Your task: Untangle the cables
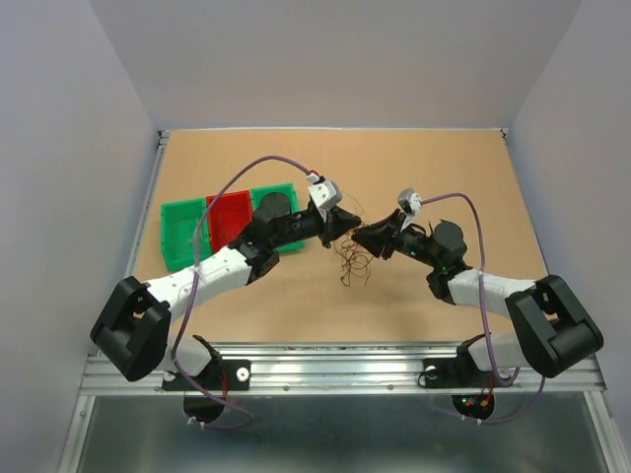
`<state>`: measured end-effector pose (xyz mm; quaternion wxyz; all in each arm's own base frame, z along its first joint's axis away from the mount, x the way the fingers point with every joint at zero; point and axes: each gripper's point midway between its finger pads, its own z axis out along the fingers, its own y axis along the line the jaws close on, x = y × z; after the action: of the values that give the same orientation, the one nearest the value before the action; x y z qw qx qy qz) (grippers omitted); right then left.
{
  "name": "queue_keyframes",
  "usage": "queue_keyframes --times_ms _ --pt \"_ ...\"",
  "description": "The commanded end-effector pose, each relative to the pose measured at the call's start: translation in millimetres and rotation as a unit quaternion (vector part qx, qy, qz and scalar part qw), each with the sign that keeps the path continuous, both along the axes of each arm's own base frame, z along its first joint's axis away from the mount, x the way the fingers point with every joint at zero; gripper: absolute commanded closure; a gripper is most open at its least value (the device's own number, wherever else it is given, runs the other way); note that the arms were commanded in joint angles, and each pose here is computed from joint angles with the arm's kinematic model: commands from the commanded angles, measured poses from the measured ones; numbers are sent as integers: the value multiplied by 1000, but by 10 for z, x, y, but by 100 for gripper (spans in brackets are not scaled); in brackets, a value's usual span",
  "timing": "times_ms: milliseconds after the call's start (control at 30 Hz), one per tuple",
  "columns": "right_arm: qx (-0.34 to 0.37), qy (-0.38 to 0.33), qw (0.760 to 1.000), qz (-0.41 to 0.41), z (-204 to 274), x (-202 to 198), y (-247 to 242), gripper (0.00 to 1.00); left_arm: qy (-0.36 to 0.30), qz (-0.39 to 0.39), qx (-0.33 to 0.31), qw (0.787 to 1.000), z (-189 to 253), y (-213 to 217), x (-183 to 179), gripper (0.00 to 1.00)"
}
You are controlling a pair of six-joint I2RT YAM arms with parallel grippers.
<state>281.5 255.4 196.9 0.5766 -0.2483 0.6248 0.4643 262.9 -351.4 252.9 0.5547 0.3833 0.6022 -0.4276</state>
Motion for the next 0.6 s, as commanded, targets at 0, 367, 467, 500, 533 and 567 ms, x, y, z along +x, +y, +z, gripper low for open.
queue_keyframes --times_ms 0,367,467,500,533,567 --pt "29 -60 998 24 390 58 148 75 -38 -8 -42 998 444 -28 -19 100" --pt "8 96 922 -374 45 880 -904 99 -58 275 -109 953 852 1021 681 100" --pt "2 113 864 -490 -45 891 -1403 99 -44 310 -114 943 818 1250 846 100" --pt "0 114 849 -517 -60 881 -1524 100 -40 309 -116 943 812 1265 858 100" --pt "-9 120 841 -528 -103 855 -1591 99 -39 309 -115 943 806 1279 870 100" --pt "-8 118 834 -539 -74 841 -1655 100 -39 311 -114 943 794 1290 877 100"
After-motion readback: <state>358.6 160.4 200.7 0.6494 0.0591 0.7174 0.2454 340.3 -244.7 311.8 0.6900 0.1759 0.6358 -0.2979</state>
